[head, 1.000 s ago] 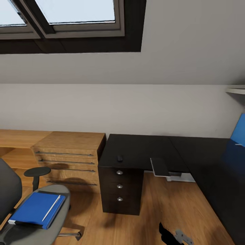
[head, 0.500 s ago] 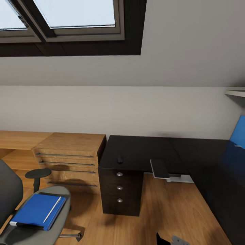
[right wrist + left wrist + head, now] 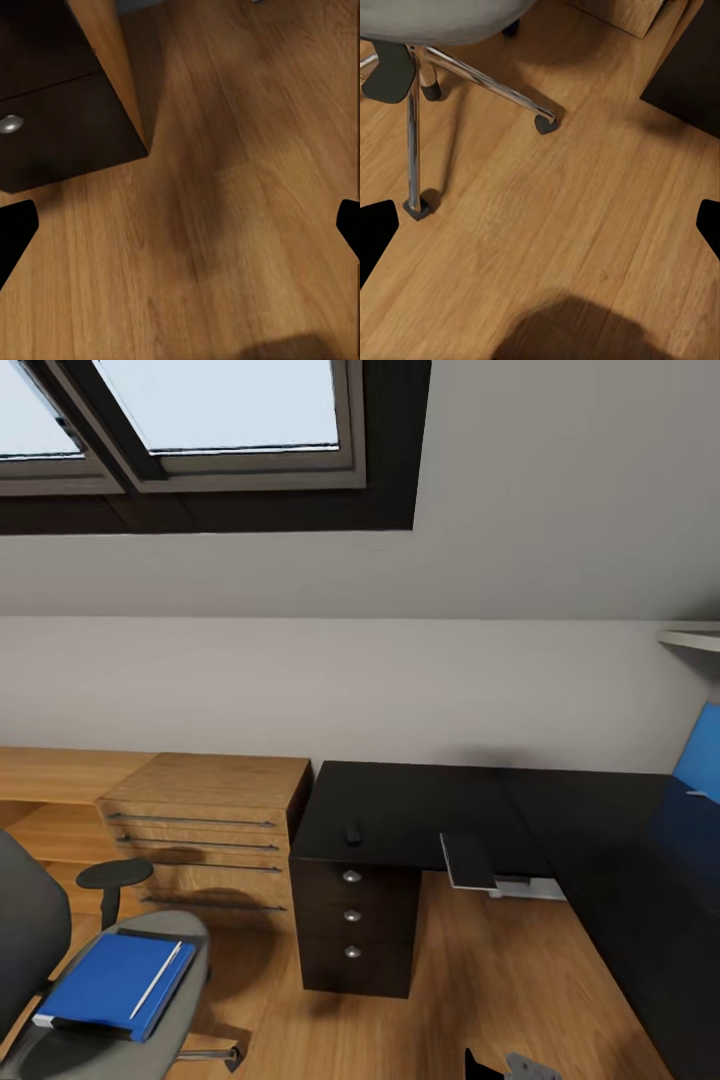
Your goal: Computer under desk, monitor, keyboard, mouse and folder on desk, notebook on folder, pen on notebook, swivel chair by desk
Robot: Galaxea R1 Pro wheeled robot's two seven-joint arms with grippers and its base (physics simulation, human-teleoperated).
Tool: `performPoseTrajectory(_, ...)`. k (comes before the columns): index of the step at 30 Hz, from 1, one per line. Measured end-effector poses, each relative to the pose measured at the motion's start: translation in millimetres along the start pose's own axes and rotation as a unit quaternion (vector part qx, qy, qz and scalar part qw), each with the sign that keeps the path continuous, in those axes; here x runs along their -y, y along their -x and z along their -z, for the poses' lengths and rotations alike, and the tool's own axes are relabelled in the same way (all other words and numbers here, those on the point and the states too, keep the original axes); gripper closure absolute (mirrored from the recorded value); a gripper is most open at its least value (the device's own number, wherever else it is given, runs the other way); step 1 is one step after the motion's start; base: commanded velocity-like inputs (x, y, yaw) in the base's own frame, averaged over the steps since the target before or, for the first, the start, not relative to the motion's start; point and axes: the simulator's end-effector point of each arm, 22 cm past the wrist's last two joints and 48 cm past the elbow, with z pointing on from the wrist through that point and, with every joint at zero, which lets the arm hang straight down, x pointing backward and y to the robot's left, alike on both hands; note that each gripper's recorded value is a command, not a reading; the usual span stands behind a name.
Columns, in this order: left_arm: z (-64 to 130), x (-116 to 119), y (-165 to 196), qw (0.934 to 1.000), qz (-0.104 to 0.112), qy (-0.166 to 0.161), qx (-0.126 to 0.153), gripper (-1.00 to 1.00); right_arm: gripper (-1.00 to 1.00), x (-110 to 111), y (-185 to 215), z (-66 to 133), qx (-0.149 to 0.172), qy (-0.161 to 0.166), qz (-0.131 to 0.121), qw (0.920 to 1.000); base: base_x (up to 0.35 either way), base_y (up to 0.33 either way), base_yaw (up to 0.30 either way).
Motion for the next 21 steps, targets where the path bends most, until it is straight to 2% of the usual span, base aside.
performPoseTrajectory(7,7.2,0.0,6.0,1.0,0.0,0.0,0.0,-1.0,-1.0,-7.0,5.6,7.1,0.0,0.007,0.01,0.9999,0.0,0.0,0.0)
performPoseTrajectory(12,12.2,0.2,9.9,1.0,0.0,0.0,0.0,-1.0,-1.0,-21.2,4.8,12.9,-0.007,0.029,0.052,0.9982,0.0,0.0,0.0)
performPoseTrajectory(13,13.2,0.1,10.6,1.0,0.0,0.001,0.0,-1.0,-1.0,-23.6,1.7,14.1,-0.015,0.034,0.068,0.997,0.0,0.0,0.0)
performPoseTrajectory(15,15.3,0.0,12.0,1.0,0.0,0.001,0.0,-1.0,-1.0,-23.8,-1.4,15.8,-0.028,0.033,0.079,0.9959,0.0,0.0,0.0)
performPoseTrajectory(21,21.4,1.3,15.7,1.0,0.0,0.0,-0.001,-1.0,-1.0,-27.3,-3.0,17.9,-0.067,0.033,0.098,0.9924,0.0,0.0,0.0)
